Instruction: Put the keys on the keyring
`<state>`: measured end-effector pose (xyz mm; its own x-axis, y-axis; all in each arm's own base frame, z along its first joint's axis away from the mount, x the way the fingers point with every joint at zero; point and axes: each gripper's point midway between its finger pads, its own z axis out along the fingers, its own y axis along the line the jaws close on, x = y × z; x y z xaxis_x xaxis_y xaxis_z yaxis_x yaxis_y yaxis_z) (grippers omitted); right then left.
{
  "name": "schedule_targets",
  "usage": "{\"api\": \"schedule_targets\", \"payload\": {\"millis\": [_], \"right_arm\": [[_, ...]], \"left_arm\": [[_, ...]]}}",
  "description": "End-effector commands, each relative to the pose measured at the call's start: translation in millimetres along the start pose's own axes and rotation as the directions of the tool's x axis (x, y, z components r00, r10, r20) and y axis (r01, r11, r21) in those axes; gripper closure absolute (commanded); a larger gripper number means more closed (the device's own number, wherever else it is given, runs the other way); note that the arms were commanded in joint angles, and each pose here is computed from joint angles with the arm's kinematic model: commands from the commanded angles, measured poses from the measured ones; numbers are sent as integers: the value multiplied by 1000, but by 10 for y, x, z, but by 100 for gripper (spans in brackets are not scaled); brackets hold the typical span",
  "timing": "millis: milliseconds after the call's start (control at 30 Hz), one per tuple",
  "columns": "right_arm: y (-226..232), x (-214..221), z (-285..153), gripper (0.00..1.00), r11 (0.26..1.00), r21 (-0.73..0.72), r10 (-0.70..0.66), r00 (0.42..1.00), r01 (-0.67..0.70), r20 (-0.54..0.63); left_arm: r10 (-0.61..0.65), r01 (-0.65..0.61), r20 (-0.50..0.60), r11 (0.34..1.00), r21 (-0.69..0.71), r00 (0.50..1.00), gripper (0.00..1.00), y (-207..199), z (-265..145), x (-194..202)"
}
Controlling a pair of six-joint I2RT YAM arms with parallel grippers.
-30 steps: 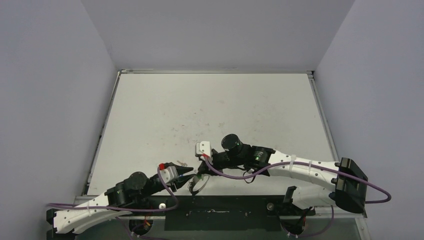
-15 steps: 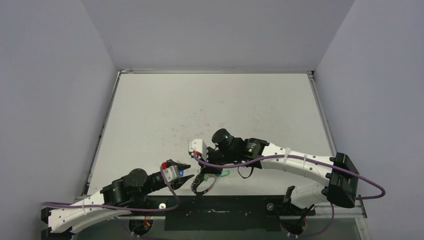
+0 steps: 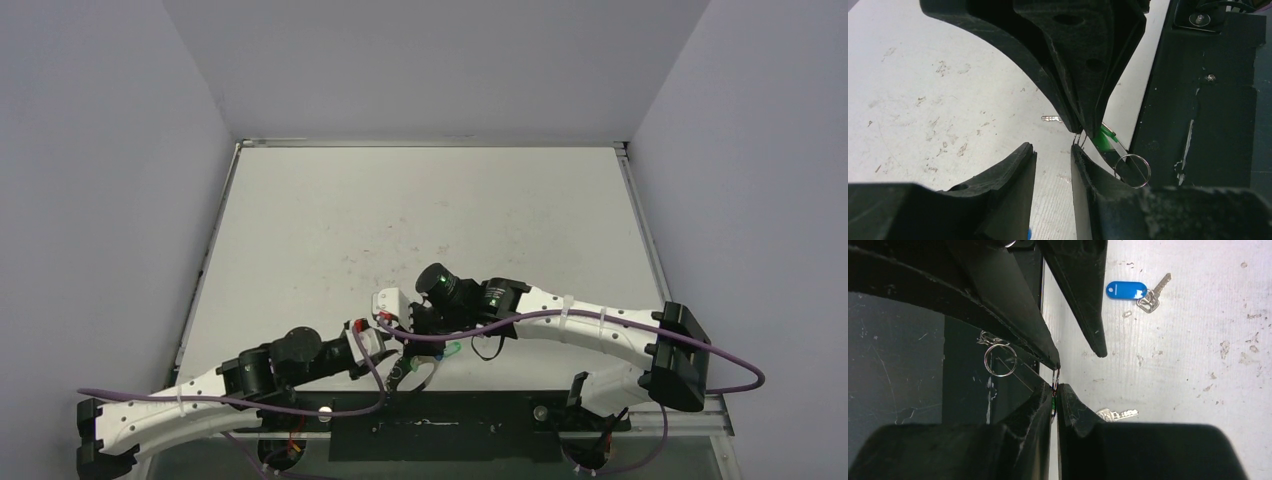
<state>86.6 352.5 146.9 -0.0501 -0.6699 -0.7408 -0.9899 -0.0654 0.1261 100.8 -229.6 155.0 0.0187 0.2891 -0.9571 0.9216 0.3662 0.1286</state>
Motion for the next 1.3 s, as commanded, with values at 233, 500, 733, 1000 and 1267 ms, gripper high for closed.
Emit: {"api": "schedule_targets", "payload": {"millis": [233,500,733,1000,1267], "right_arm": [[8,-330,-71,100,998,9,-56,994,55,92],[4,-336,-66,100,999,11,-53,994,52,99],[18,-332,-65,100,999,5,-54,994,54,97],[14,-339,-60,100,999,3,-52,994,52,99],[30,-347,-65,100,999,-1,-54,993,54,101]], "left_arm": [[-15,8,150,999,45,989,69,-78,94,-358],[-24,12,136,996,89,990,74,-165,61,-277],[-21,11,103,995,97,994,73,-180,18,-183],[-11,4,68,995,99,998,83,-187,16,-80],[-2,-5,67,995,95,998,79,-179,29,-69]]}}
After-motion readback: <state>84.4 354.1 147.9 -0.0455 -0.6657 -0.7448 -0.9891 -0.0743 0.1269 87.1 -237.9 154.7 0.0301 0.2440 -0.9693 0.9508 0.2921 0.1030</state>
